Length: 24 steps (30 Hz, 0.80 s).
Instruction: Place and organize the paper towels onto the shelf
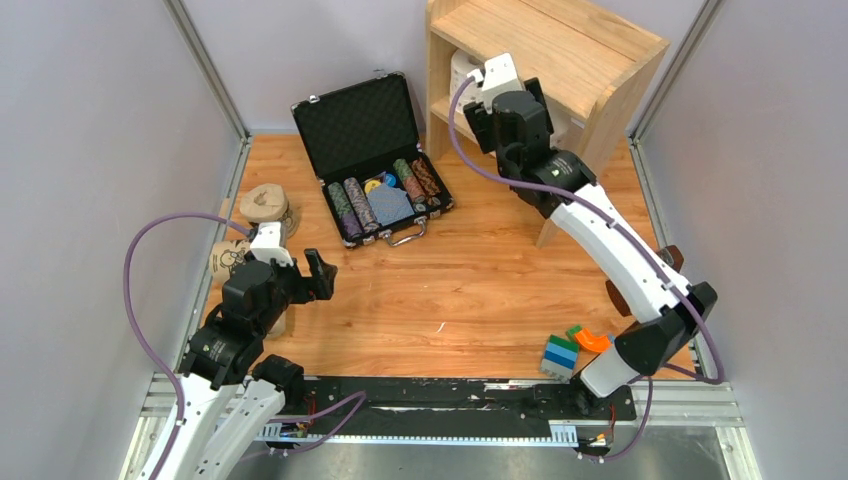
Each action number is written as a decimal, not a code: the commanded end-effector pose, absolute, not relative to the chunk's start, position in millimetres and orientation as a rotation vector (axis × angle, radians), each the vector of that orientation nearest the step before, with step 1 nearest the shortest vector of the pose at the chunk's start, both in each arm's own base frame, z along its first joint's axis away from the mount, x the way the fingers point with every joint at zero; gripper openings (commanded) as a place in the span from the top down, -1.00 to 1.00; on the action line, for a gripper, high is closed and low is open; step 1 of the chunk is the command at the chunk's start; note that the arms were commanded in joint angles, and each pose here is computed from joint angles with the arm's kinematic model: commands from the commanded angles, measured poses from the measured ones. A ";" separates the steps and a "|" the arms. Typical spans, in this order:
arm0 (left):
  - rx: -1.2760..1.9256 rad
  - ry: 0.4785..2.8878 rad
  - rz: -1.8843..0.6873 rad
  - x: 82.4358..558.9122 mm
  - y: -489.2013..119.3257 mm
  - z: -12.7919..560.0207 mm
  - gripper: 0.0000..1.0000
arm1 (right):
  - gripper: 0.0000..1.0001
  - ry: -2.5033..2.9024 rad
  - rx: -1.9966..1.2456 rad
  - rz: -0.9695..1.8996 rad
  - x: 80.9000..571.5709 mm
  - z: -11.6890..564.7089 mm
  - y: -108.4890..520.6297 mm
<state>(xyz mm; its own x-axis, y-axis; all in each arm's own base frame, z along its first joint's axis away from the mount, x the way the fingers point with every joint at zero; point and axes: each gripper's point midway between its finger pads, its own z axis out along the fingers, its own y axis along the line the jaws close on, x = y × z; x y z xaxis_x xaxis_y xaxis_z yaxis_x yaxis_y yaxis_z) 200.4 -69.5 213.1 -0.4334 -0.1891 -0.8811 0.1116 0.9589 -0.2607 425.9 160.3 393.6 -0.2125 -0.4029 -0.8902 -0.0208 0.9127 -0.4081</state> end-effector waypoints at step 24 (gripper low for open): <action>-0.478 2.257 0.081 210.4 -20.0 183.0 -1.00 | -0.95 1.927 -0.568 0.447 278.8 299.4 255.9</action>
